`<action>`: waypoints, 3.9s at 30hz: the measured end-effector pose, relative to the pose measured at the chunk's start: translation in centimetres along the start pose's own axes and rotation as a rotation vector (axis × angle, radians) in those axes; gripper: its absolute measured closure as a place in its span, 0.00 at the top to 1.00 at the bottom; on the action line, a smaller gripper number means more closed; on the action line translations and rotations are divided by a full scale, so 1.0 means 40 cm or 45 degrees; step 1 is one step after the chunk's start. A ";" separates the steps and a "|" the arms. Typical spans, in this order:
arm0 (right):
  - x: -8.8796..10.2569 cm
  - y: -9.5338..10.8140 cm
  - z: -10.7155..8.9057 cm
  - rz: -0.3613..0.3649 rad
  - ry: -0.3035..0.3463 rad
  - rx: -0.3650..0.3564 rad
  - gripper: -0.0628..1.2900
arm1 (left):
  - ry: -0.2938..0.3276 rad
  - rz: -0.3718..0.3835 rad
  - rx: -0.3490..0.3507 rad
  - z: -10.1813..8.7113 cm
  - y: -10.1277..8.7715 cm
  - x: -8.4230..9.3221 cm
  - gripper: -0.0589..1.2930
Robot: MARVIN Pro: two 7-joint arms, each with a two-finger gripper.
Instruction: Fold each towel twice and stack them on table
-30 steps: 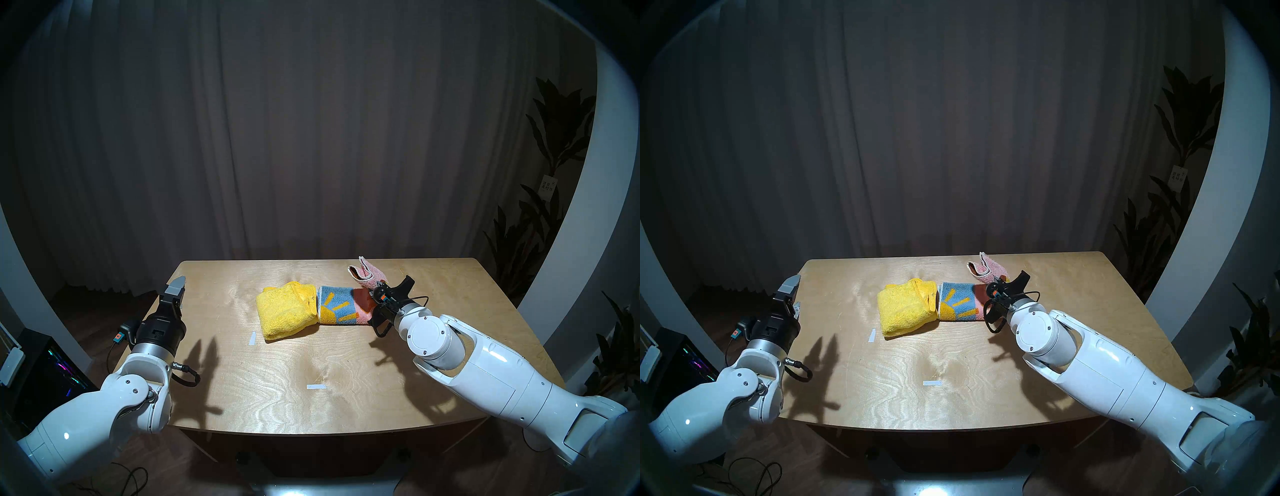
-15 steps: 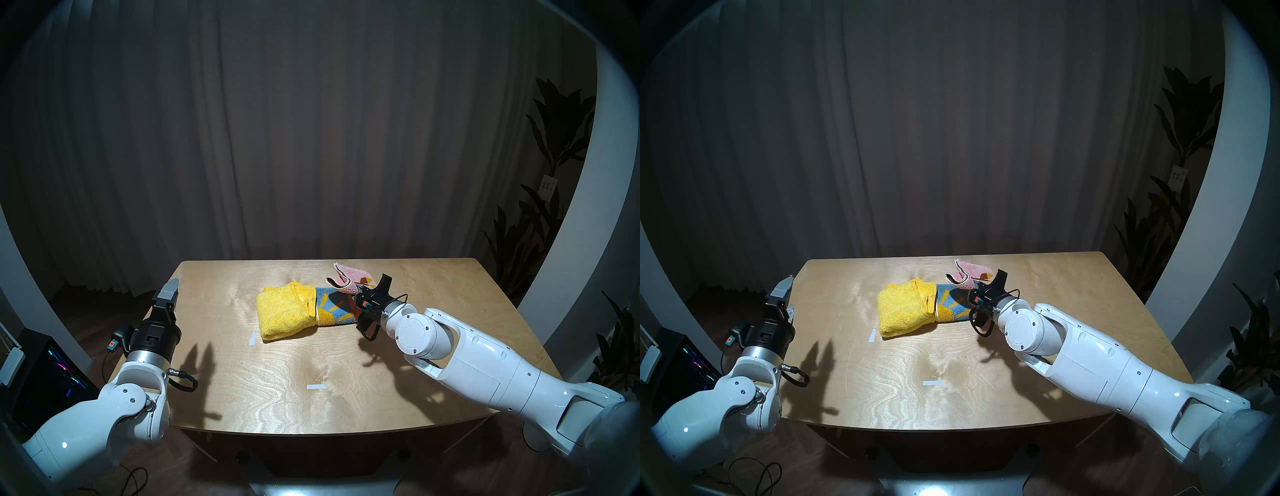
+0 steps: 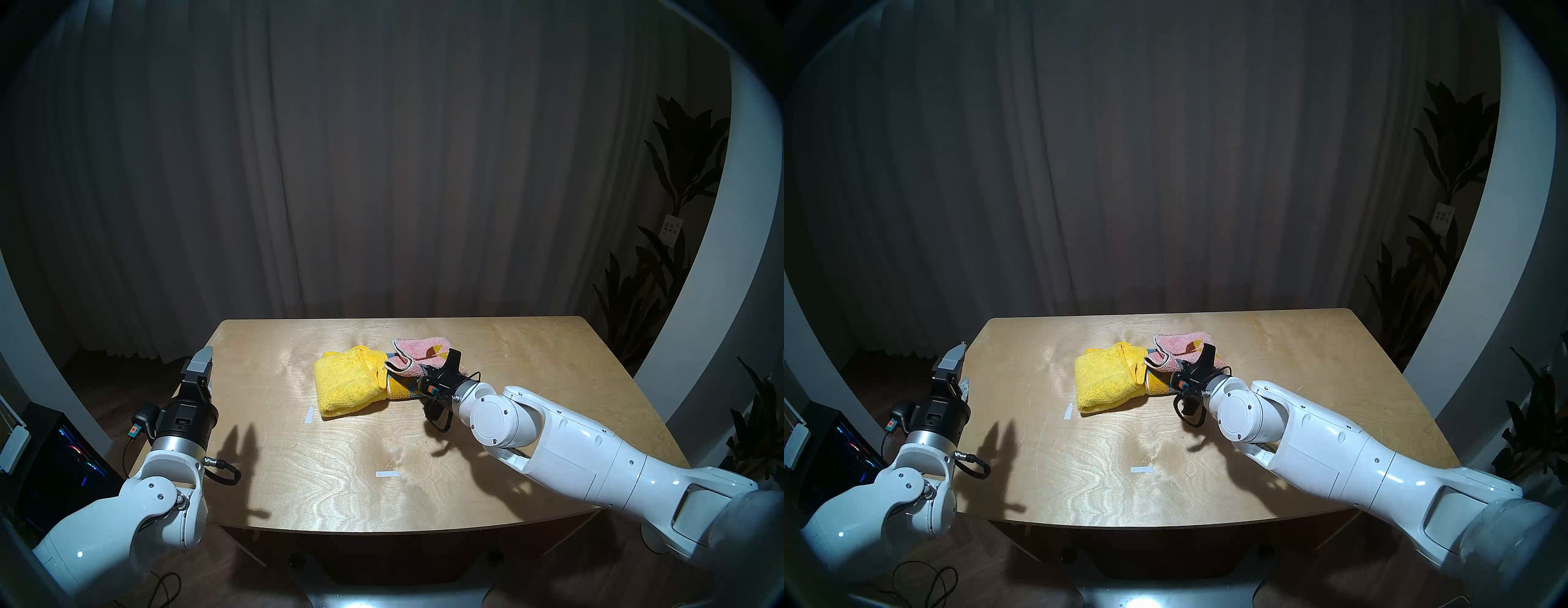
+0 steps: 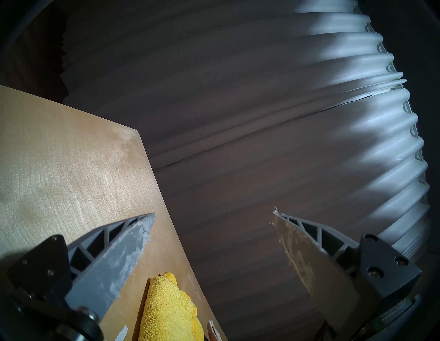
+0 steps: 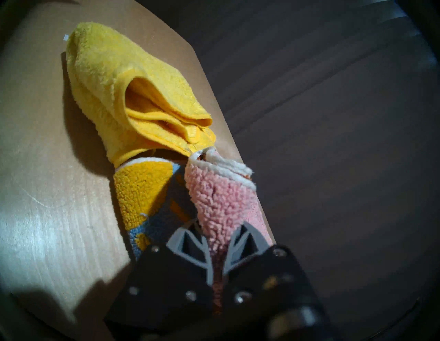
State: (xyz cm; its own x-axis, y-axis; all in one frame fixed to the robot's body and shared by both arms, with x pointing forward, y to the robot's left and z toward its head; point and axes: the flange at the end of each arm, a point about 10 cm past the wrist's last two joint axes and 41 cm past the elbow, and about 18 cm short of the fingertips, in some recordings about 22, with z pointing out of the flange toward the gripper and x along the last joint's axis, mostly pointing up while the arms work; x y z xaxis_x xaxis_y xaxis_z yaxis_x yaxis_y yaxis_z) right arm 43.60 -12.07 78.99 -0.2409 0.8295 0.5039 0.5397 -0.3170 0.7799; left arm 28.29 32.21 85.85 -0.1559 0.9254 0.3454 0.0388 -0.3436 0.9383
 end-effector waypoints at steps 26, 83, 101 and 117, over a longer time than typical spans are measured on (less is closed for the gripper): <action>0.015 -0.051 -0.013 0.096 0.022 0.037 0.87 | -0.062 0.012 0.011 0.017 -0.005 -0.004 0.96; -0.062 0.028 -0.278 2.238 0.034 -0.154 0.95 | -0.388 -0.094 0.071 0.060 0.060 -0.148 0.96; 0.020 -0.041 -0.211 2.700 -0.114 0.011 0.95 | -0.437 -0.409 0.247 0.019 0.007 -0.126 0.96; 0.114 -0.067 -0.105 2.853 -0.140 0.187 0.95 | -0.650 -0.319 0.143 -0.036 -0.074 -0.103 0.96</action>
State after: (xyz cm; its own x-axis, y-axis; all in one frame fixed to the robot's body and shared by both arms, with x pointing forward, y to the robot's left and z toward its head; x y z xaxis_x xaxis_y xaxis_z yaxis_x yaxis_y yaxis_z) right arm 37.66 -9.37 80.76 0.6818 -0.6924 0.2360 -0.1706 -0.4641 -0.8692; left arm 27.41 29.19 81.62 0.3214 0.9456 0.0512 0.1710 -0.1111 0.9790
